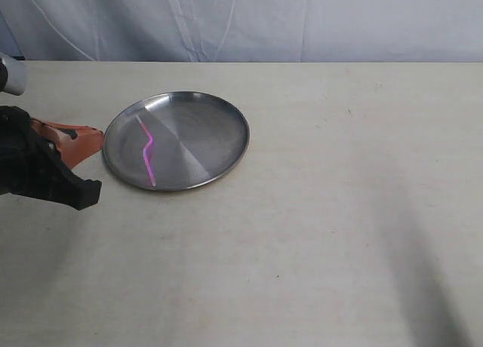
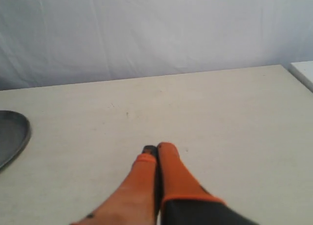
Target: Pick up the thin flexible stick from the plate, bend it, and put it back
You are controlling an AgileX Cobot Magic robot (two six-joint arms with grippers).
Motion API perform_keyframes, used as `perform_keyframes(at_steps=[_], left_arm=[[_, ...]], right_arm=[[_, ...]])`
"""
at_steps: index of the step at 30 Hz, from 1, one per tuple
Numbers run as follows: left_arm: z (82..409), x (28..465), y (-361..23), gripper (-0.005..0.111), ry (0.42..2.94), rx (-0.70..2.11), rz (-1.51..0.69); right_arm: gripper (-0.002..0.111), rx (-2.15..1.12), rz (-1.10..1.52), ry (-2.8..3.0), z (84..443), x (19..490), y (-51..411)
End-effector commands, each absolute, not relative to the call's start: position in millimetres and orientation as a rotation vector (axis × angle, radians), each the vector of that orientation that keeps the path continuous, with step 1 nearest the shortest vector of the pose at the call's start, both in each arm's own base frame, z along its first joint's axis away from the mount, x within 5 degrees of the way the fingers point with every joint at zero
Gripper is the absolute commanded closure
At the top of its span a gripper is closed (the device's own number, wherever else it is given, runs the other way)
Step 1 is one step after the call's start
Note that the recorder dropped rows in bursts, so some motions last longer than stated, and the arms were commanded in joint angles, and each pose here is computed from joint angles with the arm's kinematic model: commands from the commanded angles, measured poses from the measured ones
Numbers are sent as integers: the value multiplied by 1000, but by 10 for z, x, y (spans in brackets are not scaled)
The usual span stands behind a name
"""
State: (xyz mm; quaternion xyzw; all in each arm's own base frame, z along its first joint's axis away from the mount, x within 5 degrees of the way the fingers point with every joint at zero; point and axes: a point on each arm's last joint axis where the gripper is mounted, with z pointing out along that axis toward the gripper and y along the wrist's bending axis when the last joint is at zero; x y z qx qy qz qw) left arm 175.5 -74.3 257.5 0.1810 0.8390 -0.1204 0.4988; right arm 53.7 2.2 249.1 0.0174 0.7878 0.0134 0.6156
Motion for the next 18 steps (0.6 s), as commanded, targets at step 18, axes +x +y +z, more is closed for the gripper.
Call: perform_keyframes(at_steps=[18], left_arm=[[2580,1737,-748,107,2022,443,-294]], right_arm=[[109,111,16,1848,1801,529,-18]])
